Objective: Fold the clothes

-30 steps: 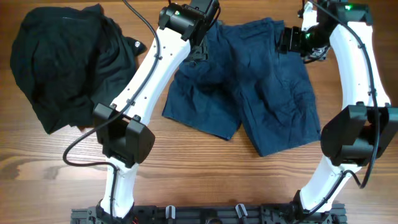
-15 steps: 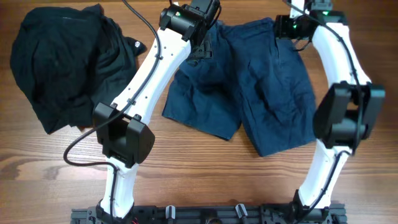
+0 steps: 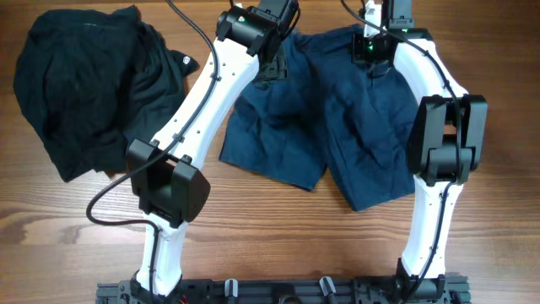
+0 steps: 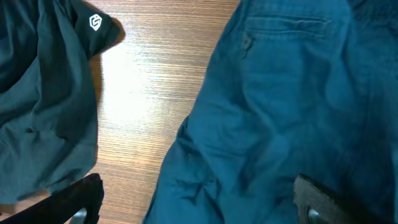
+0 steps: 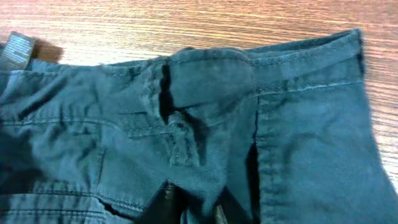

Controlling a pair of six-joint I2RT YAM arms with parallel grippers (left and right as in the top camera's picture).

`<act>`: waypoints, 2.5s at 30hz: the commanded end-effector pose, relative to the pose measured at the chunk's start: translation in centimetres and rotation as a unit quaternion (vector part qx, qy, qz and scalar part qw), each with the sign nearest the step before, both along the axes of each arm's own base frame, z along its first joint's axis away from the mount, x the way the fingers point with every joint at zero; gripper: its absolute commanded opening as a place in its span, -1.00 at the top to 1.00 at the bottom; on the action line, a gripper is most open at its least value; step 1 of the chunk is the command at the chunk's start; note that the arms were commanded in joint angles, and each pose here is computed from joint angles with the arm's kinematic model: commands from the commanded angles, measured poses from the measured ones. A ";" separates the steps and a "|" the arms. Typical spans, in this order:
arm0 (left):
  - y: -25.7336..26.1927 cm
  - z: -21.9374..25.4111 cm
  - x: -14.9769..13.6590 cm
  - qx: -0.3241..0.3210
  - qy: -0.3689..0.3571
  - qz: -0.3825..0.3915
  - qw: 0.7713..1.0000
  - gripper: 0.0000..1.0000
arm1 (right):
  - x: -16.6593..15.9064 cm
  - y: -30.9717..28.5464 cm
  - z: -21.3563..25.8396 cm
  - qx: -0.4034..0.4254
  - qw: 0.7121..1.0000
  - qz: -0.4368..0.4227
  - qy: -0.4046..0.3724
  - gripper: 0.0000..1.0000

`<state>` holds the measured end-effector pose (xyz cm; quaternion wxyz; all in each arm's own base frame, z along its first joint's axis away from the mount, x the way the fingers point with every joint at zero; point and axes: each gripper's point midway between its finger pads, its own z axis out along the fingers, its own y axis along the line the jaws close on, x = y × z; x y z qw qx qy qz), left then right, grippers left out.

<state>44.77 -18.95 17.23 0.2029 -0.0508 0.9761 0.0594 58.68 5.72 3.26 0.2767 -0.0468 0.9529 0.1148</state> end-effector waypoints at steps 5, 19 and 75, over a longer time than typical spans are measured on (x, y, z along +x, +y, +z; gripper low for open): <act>0.3 1.2 -0.3 -0.012 -0.009 0.007 1.000 -0.91 | 0.0 -4.7 0.7 -0.013 0.996 -0.086 0.025 0.92; 0.3 1.2 -0.3 -0.011 -0.009 0.007 1.000 -0.84 | -2.5 -20.7 6.5 -0.057 0.960 -0.273 0.006 0.92; -4.4 -9.6 -1.0 -0.049 0.108 -0.056 0.991 0.78 | -21.7 -17.1 0.0 -0.039 0.927 -0.197 0.316 0.42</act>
